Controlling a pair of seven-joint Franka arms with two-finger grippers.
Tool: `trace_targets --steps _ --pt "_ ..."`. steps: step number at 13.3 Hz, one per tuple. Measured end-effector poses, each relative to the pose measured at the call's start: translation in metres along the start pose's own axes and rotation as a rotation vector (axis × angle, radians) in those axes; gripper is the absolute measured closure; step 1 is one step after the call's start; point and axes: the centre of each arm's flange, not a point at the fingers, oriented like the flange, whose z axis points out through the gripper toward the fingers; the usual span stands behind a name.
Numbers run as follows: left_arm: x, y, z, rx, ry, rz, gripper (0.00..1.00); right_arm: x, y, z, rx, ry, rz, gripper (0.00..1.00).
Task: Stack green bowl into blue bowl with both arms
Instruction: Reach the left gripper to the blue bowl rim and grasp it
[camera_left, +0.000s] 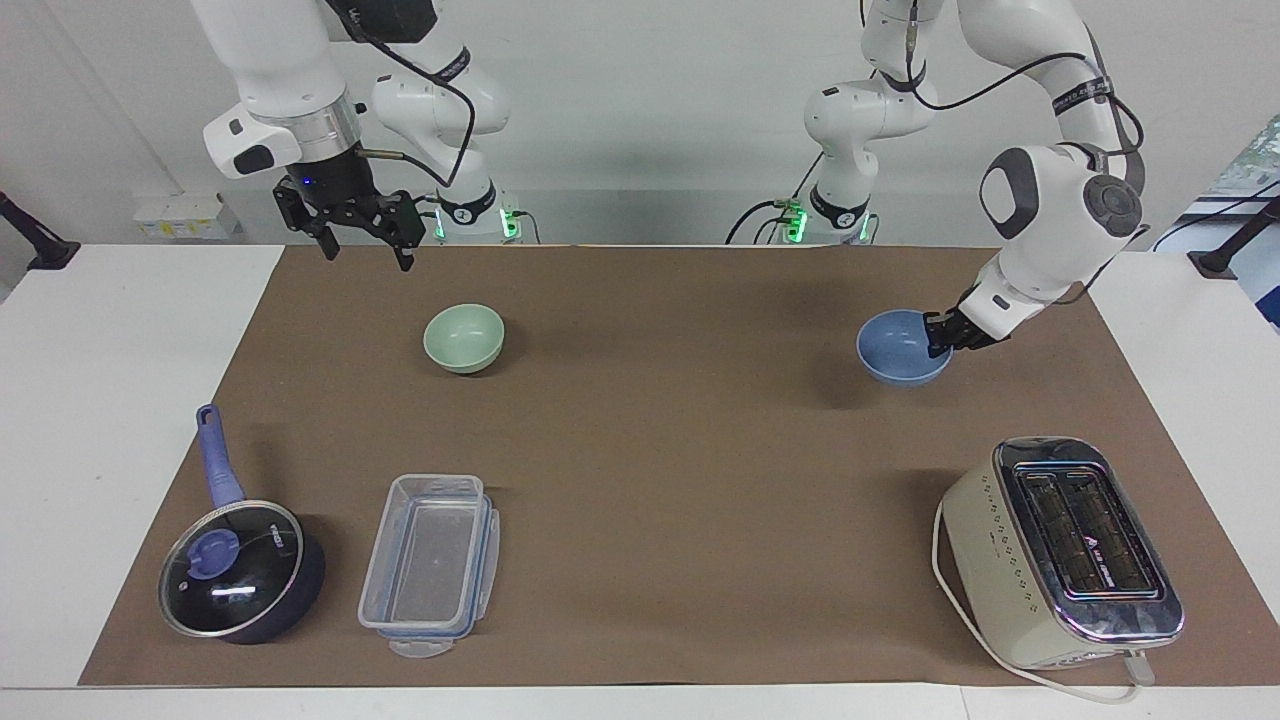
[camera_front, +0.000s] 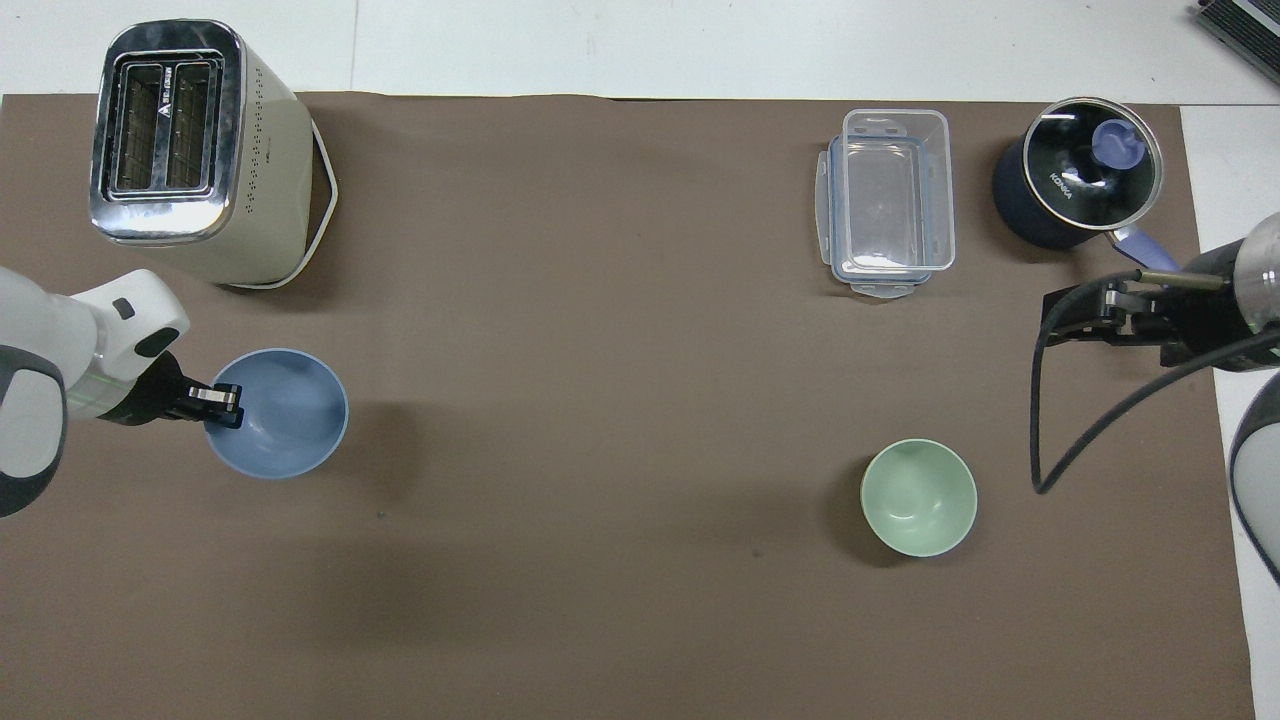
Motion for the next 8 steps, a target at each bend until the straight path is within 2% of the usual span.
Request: trace_targets --steps 4,8 --pt "0.007 0.022 -0.039 -0.013 0.023 0.08 0.91 0.0 0.0 0.0 0.0 0.0 0.0 0.0" --pt "0.007 0.058 -0.041 -0.048 0.003 0.108 0.91 0.0 0.0 0.0 0.0 0.0 0.0 0.0"
